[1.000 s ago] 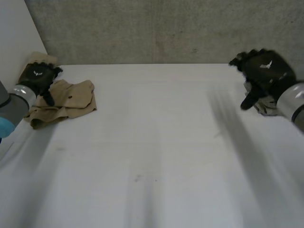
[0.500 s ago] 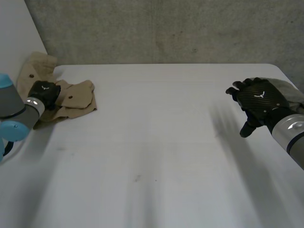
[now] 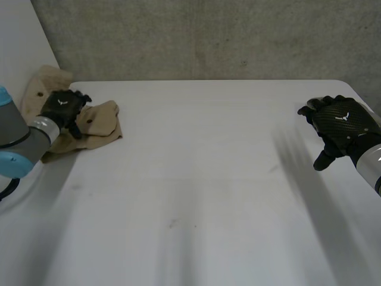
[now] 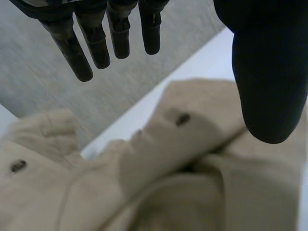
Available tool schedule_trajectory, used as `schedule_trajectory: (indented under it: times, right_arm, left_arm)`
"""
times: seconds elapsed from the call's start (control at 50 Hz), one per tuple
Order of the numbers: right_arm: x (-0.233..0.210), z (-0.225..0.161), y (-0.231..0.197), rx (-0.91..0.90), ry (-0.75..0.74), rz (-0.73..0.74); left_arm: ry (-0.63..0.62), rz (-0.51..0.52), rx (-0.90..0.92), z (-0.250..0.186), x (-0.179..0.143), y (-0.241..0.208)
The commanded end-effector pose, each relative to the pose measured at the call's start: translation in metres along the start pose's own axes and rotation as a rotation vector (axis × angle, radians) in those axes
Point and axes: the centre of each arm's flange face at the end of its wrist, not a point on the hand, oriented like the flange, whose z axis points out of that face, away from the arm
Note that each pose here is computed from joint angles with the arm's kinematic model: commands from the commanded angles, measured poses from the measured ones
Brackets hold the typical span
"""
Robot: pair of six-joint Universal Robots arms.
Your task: Fold the laundry.
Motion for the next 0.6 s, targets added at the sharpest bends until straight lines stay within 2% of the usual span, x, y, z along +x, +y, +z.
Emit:
schedule_trajectory:
  times: [0.02,0.38,0.6]
  right_arm:
    - [0.000,0.000,0.000,0.002,0.000,0.001]
    - [0.000,0.001,0.002,-0.002,-0.002,-0.003]
    - [-0.002,0.002,0.005,-0.014,-0.010,0.000]
  left_arm:
    - [0.041,-0.016,-0.044,0.007,-0.003,0.015]
    - [0.029,-0.008,-0.036,0.027,-0.007,0.024]
    - [-0.118,0.035,-0.021,0.038,-0.021,0.023]
